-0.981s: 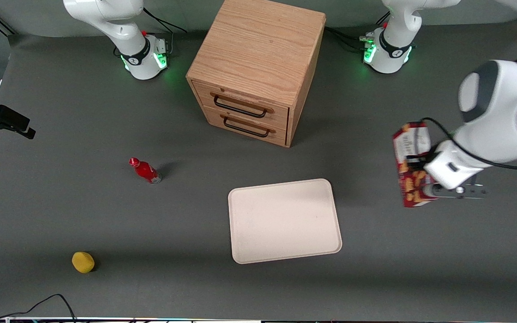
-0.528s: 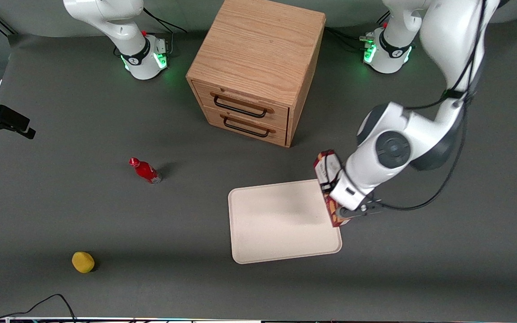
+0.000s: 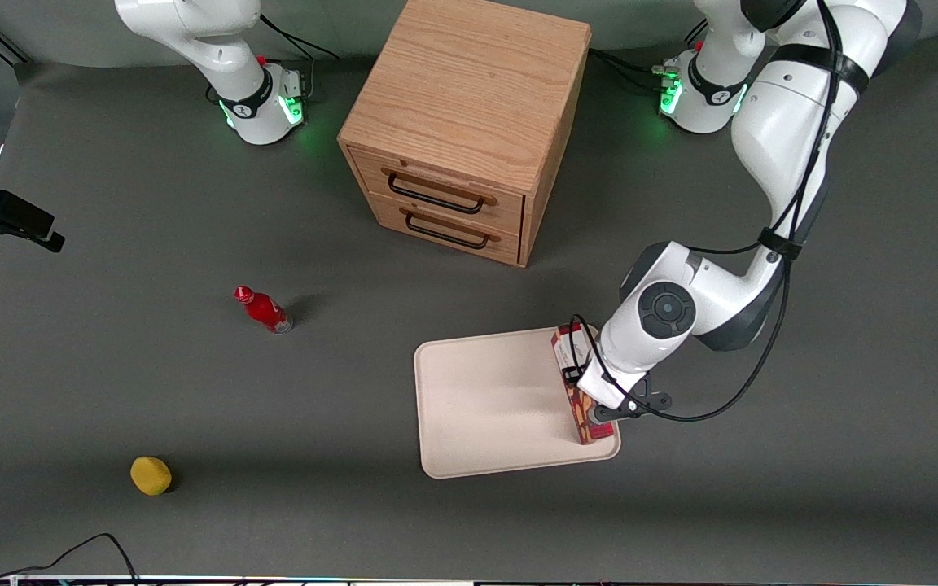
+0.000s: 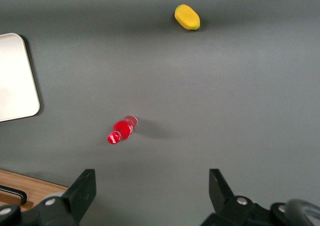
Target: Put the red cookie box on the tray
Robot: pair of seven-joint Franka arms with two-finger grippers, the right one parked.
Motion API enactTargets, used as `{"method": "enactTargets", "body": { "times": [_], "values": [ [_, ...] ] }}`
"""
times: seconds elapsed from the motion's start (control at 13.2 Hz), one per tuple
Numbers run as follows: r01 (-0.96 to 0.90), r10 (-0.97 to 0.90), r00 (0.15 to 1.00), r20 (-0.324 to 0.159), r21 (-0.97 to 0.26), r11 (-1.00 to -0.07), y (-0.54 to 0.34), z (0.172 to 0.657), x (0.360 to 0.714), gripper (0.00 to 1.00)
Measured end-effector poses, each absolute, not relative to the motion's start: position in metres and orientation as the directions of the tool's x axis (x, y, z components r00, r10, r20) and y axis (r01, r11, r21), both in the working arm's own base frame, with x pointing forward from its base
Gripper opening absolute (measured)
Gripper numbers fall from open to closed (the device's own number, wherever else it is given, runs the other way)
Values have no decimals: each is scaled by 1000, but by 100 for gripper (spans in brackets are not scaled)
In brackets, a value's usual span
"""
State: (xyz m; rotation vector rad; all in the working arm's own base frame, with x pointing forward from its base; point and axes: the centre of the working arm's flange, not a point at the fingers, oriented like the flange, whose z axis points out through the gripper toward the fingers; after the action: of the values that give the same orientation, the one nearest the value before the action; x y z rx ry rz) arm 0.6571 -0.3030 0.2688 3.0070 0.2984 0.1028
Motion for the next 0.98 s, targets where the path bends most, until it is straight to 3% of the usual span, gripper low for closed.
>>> {"method": "enactTargets", "body": {
  "times": [0.3, 0.53, 0.75, 0.98],
  "values": [
    [217, 217, 976, -20, -17, -976, -273, 334, 655, 100],
    [159, 164, 981, -105, -58, -986, -211, 440, 640, 100],
    [17, 33, 977, -210, -78, -997, -104, 546, 597, 100],
    [-64, -55, 970, -236, -32, -997, -26, 614, 537, 100]
  ]
}}
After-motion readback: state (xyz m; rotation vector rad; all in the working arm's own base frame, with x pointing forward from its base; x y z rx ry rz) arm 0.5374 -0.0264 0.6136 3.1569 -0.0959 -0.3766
